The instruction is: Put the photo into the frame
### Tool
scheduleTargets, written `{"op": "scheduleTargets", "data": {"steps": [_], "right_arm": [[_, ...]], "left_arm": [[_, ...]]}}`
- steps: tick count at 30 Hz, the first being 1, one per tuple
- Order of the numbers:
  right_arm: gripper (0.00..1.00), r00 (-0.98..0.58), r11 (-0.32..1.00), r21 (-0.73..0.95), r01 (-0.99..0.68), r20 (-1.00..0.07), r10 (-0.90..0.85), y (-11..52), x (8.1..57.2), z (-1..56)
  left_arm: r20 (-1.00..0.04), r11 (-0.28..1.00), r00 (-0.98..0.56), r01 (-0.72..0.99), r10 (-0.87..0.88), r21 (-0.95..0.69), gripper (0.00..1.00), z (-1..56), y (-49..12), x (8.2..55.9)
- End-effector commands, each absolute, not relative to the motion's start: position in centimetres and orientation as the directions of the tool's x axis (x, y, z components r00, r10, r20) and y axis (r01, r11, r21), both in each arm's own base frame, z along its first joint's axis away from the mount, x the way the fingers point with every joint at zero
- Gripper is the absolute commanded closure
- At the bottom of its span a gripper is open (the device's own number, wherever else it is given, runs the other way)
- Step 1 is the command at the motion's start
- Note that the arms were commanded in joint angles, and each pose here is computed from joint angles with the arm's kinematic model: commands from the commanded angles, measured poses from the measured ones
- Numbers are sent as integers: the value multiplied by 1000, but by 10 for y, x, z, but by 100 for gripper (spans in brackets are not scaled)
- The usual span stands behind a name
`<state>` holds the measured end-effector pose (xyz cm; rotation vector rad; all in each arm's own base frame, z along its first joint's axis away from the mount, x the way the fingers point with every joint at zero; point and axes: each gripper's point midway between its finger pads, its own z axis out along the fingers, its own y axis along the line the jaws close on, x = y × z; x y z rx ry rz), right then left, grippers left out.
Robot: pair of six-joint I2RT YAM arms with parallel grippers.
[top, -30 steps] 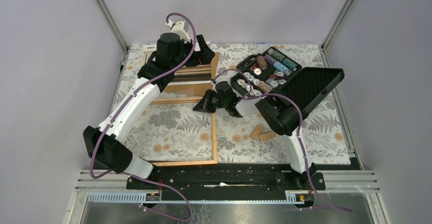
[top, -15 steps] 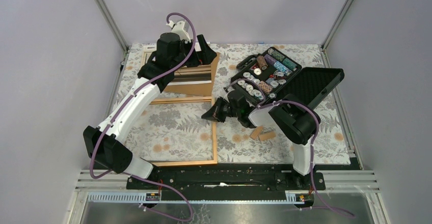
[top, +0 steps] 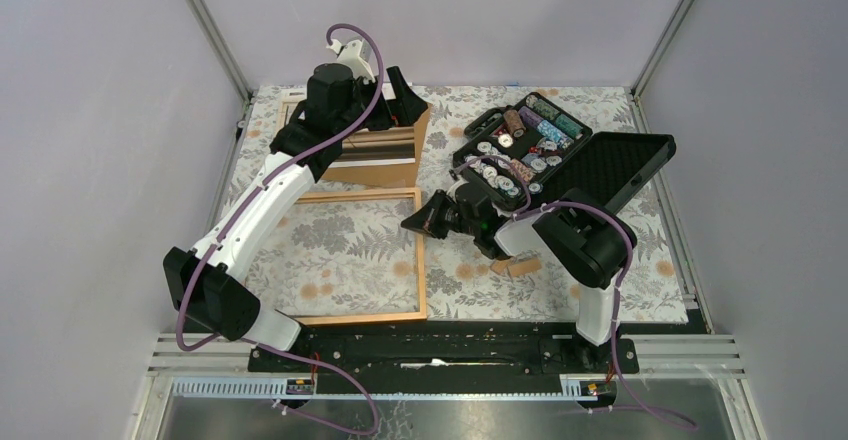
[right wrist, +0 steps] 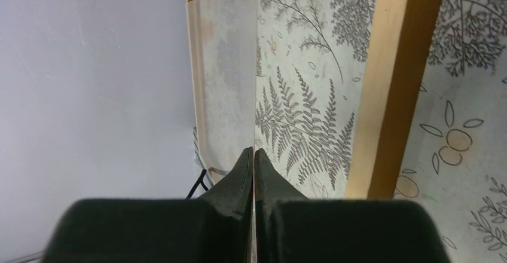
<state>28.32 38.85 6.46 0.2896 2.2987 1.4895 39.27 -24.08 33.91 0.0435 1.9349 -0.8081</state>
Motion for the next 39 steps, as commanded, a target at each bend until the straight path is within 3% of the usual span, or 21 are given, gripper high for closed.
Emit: {"op": "scheduleTargets", "data": {"steps": [1, 12, 29, 32, 35, 39], "right_arm": [[100, -847, 378, 918, -122, -295, 443, 388, 303, 87], [100, -828, 425, 898, -115, -323, 458, 380, 299, 86], [100, -892, 386, 918, -93, -250, 378, 402, 280, 86], [81, -908, 374, 920, -116, -251, 334, 409, 276, 84], [77, -916, 360, 925, -124, -246, 316, 413, 274, 83], [64, -920, 359, 923, -135, -252, 300, 418, 275, 82]], "left_arm": [[-835, 750, -442, 414, -329, -515, 1, 365, -243, 390], [-830, 748, -451, 413, -328, -520, 1, 362, -245, 391], [-830, 747, -451, 414, -328, -520, 1, 362, -245, 390], [-830, 748, -450, 414, -329, -520, 1, 363, -245, 391], [-829, 749, -452, 411, -328, -520, 1, 361, -245, 391], [-827, 748, -457, 410, -327, -522, 1, 360, -246, 392]]}}
